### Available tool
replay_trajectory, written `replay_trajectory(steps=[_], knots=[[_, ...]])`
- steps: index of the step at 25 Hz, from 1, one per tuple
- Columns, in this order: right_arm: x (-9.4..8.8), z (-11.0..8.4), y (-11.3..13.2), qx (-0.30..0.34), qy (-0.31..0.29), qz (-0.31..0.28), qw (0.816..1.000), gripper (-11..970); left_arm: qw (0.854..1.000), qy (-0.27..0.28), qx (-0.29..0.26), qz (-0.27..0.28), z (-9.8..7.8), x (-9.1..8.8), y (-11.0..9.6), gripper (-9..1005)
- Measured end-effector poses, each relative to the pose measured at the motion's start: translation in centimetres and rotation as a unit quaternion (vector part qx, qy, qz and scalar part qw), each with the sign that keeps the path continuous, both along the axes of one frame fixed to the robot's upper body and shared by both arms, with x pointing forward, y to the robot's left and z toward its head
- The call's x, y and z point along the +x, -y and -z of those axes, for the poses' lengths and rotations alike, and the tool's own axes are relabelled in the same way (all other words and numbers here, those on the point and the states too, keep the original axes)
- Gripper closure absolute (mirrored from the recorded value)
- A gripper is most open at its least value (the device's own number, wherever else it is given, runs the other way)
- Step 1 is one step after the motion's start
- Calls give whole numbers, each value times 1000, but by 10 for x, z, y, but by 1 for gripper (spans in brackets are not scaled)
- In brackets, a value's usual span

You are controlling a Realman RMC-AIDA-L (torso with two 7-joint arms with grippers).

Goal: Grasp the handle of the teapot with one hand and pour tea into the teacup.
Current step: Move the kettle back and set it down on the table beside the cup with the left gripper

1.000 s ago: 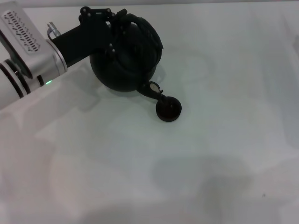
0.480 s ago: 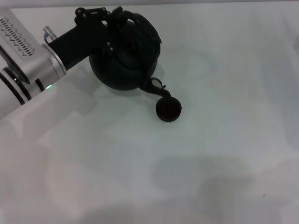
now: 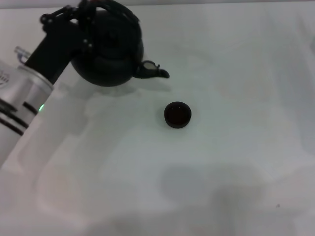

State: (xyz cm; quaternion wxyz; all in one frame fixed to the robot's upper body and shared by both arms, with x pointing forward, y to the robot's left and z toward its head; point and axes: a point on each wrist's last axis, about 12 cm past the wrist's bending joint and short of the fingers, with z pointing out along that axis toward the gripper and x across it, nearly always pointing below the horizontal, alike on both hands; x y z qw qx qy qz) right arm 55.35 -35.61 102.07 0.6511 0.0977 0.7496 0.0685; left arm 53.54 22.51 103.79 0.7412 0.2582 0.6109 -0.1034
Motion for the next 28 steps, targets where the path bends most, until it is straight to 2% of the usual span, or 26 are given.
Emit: replay_trajectory(steps=[1,6,8,12,13,19,28], knots=[[1,-1,1,-1,0,1,1000,115,999,-5,-37,-30,2,-9,-3,874],[4,-6,7,-9,9,6,1000,115,993,-18,-90,-72,7,-23,-6,874],[6,-8,9,-13,11,8,1000,115,986,-40,-126,-102,13,-32,-4,874],[13,-13,10,-19,13,8,1000,115,978,-68,-152,-128,18,-36,-1,874],[14,-14,10,-22,13,8,1000,115,971,-91,-167,-145,22,-36,1,874],[26,-22,7,-30,17,-1,999,114,962,-123,-176,-165,28,-34,4,874],[39,-32,0,-34,30,-10,999,114,958,-136,-173,-186,31,-29,-2,873]])
